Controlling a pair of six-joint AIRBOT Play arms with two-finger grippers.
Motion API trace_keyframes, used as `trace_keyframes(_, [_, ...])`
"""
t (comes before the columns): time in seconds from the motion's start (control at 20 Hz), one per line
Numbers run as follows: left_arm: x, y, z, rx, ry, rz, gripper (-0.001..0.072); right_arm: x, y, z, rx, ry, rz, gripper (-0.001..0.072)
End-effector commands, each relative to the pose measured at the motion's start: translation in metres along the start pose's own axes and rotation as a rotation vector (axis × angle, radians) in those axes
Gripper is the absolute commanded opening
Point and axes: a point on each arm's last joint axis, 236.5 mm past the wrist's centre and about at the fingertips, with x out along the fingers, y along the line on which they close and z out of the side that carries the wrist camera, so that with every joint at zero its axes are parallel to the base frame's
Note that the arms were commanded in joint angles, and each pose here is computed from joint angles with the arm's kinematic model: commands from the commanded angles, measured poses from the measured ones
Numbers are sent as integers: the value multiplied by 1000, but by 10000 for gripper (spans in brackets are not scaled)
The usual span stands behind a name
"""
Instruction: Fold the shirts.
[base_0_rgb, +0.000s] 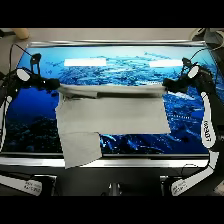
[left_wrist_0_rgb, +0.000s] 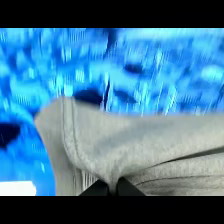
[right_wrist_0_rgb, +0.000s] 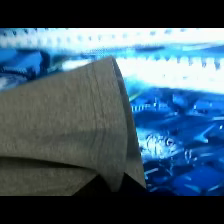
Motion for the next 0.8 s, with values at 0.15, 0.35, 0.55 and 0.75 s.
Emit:
trace_keyframes(0.15, [15, -17, -123, -99, 449, -87, 201, 25, -10, -78, 10, 343, -14, 198])
trace_keyframes(0.35, [-34, -5, -115, -130, 434, -88, 547, -38, -27, -52, -66, 270, -126, 440])
trace_keyframes(0.55, [-67, 7, -190, -212, 509, -86, 525, -63, -30, -120, 77, 532, 13, 438])
trace_keyframes(0.75, [-64, -22, -309, -322, 582, -150, 532, -50, -30, -160, 127, 576, 54, 438])
